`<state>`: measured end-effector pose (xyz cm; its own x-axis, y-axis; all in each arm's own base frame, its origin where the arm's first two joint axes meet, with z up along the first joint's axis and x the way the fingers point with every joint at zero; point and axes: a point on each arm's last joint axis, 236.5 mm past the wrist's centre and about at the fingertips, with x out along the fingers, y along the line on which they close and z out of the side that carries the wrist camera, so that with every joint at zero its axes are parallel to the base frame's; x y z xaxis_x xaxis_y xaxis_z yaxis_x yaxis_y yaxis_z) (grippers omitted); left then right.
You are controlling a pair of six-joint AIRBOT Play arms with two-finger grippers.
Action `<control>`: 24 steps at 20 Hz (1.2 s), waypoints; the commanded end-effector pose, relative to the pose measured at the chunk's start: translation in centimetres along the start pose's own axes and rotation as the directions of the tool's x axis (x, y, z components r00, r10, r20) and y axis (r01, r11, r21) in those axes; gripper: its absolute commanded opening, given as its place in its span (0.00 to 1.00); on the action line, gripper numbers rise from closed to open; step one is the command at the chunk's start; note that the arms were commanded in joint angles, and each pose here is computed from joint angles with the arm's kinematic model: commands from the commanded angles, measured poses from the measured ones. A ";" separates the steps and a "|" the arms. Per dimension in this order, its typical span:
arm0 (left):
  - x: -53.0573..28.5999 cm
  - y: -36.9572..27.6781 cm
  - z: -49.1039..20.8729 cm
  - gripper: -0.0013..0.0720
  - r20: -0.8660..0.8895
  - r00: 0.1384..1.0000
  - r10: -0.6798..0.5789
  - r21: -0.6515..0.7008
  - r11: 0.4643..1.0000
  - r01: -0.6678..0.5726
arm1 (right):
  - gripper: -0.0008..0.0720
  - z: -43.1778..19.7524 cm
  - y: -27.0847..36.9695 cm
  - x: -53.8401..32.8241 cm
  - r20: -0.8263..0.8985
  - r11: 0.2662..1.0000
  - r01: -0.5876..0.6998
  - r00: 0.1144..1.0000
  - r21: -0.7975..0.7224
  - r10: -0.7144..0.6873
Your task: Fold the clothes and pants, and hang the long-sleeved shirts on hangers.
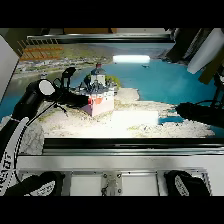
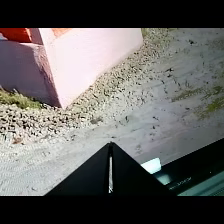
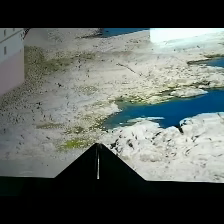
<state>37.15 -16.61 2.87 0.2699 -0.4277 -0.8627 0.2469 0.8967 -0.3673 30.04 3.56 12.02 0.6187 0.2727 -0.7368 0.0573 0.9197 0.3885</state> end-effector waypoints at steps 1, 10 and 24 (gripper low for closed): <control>0.1 0.1 -0.1 0.05 -0.003 1.000 0.001 -0.001 1.000 -0.001 | 0.03 0.0 0.0 0.0 0.001 1.000 0.000 1.000 0.000 0.000; 2.5 1.4 -0.6 0.05 -0.057 0.998 0.016 -0.022 1.000 -0.017 | 0.03 -0.1 0.0 0.1 -0.003 1.000 0.000 1.000 0.002 0.000; -9.1 26.8 3.3 0.99 -0.043 0.820 0.570 -0.250 0.789 -0.561 | 0.03 -0.1 0.0 0.1 -0.003 1.000 0.000 1.000 0.002 0.000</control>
<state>44.91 7.19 4.83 0.4039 0.1031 -0.9090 -0.1022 0.9925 0.0671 29.99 3.57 11.89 0.6165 0.2732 -0.7385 0.0583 0.9195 0.3888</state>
